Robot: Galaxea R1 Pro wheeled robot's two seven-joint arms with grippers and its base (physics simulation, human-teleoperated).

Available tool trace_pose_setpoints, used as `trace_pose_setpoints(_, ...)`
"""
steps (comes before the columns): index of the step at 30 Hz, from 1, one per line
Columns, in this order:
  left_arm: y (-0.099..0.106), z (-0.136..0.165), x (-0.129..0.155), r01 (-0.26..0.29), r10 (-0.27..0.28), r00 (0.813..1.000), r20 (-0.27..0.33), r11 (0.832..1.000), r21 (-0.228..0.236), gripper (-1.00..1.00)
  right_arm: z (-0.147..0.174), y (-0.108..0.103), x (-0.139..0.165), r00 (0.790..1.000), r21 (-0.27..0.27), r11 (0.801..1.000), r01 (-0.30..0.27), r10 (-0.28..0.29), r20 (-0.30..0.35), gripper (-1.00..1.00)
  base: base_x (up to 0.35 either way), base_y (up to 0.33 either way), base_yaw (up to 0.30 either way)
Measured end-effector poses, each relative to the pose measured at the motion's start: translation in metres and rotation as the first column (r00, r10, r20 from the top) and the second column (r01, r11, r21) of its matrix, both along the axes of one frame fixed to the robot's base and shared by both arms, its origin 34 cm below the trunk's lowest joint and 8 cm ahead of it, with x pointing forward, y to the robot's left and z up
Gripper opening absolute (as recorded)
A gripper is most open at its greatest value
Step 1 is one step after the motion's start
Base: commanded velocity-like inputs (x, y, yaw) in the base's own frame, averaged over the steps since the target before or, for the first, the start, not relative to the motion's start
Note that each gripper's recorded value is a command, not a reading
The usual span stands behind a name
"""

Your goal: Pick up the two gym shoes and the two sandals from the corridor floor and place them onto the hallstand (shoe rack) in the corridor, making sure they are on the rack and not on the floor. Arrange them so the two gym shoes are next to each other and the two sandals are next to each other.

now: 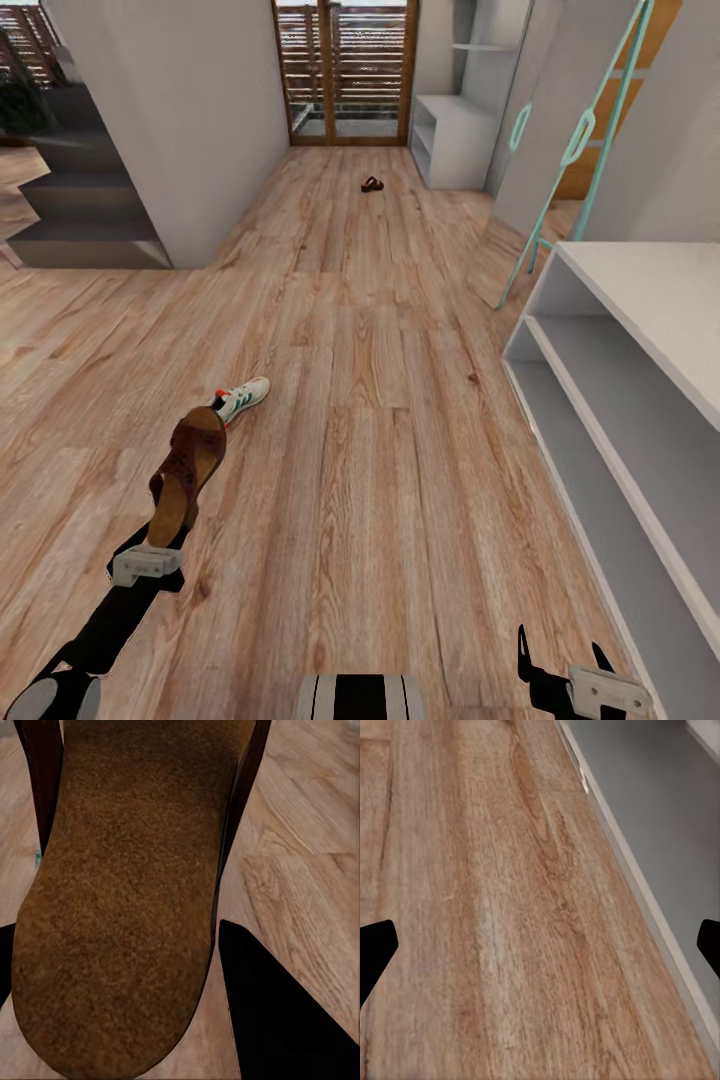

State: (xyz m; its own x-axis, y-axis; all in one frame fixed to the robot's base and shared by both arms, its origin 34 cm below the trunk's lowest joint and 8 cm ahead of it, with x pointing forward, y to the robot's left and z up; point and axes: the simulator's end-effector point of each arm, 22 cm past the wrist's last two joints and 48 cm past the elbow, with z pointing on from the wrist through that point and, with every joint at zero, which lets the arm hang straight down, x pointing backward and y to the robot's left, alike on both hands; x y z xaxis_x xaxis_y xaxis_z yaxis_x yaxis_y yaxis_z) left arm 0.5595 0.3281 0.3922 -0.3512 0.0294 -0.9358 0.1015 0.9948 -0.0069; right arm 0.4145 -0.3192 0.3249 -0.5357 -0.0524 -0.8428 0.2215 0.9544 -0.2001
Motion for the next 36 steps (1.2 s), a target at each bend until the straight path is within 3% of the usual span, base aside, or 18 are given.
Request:
trace_pose_setpoints(11, -0.003, 0.025, 0.038, -0.002, 0.002, 1.000, 0.018, 1.000, -0.017, -1.00, 0.001, 0.000, 0.000, 1.000, -0.002, 1.000, -0.001, 0.001, 0.002, 1.00, 0.000, 0.000, 0.000)
trace_pose_setpoints(27, -0.016, 0.038, 0.049, 0.030, -0.029, 0.999, 0.044, 0.999, -0.023, -1.00, 0.002, 0.001, 0.001, 1.000, -0.002, 1.000, -0.002, 0.002, 0.004, 1.00, 0.009, -0.004, 0.000)
trace_pose_setpoints(36, -0.018, 0.039, 0.050, 0.036, -0.035, 0.998, 0.046, 0.999, -0.022, -1.00, 0.002, 0.001, 0.001, 1.000, -0.002, 1.000, -0.002, 0.002, 0.004, 1.00, 0.213, -0.076, 0.000)
